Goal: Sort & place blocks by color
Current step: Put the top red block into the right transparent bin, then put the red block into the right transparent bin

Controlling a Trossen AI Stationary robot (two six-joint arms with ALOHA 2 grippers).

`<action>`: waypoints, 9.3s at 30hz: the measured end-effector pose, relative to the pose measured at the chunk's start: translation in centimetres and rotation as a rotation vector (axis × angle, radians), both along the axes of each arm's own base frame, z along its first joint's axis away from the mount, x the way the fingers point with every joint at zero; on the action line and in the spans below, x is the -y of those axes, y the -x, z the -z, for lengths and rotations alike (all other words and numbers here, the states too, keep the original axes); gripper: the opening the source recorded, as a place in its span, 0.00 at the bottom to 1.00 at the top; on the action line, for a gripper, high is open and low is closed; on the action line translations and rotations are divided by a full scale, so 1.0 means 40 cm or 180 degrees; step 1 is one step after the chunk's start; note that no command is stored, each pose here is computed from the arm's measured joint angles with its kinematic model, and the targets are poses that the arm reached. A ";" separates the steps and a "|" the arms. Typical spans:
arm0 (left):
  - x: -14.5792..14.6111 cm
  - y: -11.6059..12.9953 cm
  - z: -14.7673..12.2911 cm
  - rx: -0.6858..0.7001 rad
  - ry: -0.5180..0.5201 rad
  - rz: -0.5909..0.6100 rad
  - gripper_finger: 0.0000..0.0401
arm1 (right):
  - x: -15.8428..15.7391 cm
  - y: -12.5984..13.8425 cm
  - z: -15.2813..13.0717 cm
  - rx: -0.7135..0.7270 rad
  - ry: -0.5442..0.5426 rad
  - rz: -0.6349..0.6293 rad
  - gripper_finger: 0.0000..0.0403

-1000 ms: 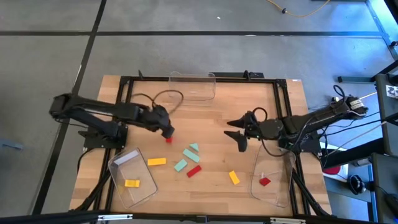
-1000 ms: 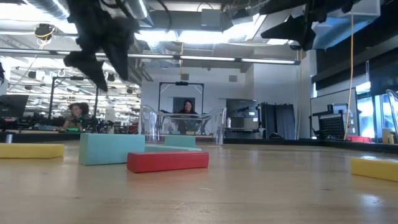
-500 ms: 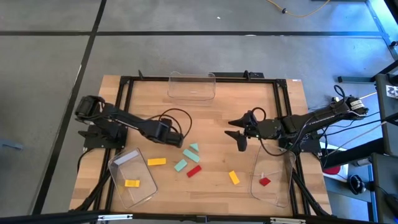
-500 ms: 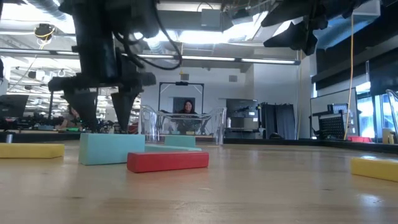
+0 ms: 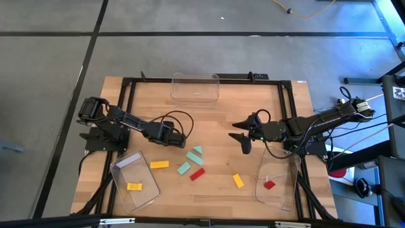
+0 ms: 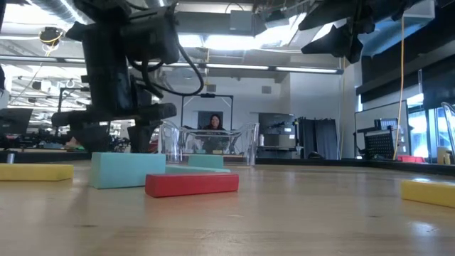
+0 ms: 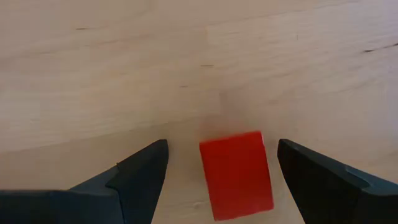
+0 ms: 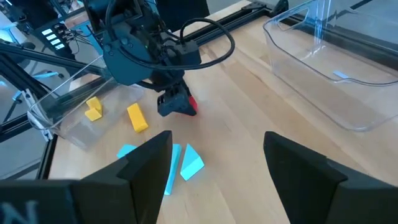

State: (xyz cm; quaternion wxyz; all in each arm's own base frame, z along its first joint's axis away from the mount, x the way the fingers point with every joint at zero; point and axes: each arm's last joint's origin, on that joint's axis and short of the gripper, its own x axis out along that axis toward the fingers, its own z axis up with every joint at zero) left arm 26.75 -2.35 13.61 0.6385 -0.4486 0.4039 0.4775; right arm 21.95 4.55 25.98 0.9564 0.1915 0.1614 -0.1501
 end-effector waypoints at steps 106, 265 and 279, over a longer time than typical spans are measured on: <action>-0.079 -0.062 -0.420 0.4387 -0.0331 0.1364 0.29 | -0.022 -0.296 -0.168 0.0188 0.1861 -0.0542 0.43; -0.124 0.112 -0.476 0.2402 -0.2759 0.2328 0.27 | -0.225 -0.487 0.325 -0.2012 0.1109 -0.2966 0.68; -0.124 0.112 -0.476 0.2397 -0.2757 0.2328 0.27 | -0.225 -0.470 0.336 -0.2270 0.0856 -0.3067 0.26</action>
